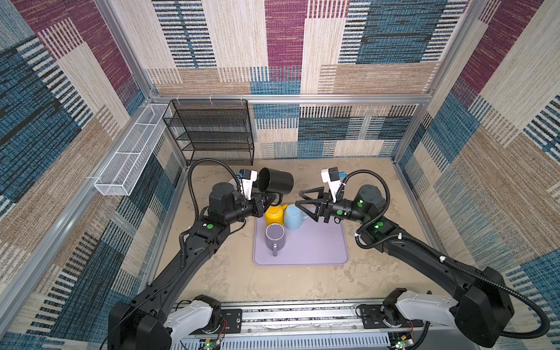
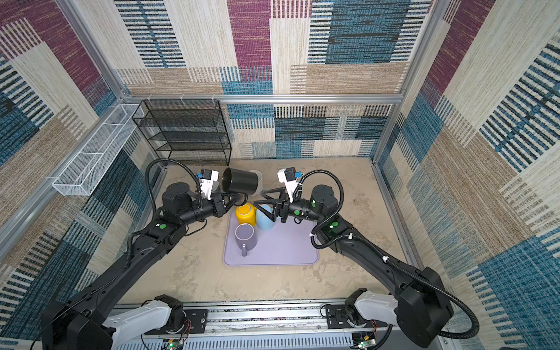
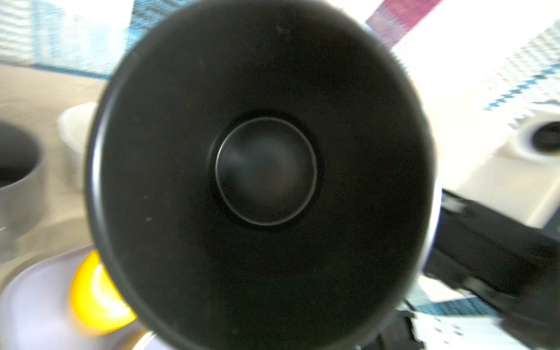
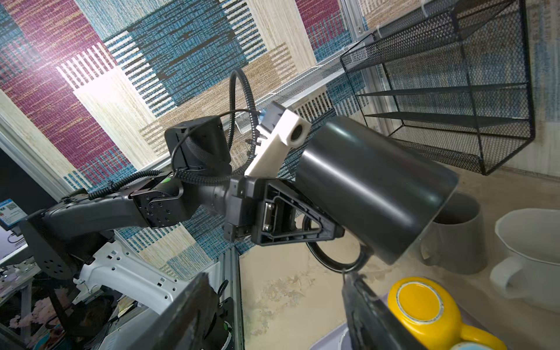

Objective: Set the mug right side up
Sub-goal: 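Rotate the black mug mouth up with the left gripper while the right releases it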

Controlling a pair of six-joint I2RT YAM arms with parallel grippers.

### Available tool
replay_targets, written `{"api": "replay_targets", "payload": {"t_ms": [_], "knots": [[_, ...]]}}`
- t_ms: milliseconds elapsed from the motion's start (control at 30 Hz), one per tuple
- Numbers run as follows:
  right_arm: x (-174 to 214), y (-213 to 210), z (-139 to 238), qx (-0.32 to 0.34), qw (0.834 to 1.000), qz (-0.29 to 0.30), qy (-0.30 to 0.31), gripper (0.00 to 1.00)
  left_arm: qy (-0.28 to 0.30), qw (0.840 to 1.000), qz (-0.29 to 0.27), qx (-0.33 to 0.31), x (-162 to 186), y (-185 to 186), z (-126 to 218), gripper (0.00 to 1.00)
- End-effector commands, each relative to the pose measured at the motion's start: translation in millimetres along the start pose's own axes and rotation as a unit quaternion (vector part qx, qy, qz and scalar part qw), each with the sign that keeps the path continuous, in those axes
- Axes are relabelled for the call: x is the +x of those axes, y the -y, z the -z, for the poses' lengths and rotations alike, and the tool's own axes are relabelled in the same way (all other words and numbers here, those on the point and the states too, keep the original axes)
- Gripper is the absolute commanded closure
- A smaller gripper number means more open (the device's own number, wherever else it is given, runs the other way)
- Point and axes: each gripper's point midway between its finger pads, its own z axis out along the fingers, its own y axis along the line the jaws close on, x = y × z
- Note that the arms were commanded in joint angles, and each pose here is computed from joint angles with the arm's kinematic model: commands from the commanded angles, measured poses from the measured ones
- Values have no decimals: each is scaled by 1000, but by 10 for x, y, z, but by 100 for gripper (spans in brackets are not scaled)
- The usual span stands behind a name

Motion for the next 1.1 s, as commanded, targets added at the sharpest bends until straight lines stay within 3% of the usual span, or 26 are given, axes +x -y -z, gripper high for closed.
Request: {"api": "replay_targets", "payload": {"t_ms": [0, 433, 767, 1067], "knots": [[1, 44, 40, 17, 1000, 6, 2, 28, 0, 997, -35, -65, -28, -229, -1, 100], [64, 111, 95, 34, 999, 1, -6, 28, -43, 971, -21, -236, 9, -950, 183, 100], [62, 125, 134, 44, 999, 0, -8, 28, -56, 931, -20, -359, -79, -1525, 454, 100], [83, 160, 160, 53, 999, -1, -9, 28, -57, 903, -6, -427, -111, -1924, 739, 100]]}}
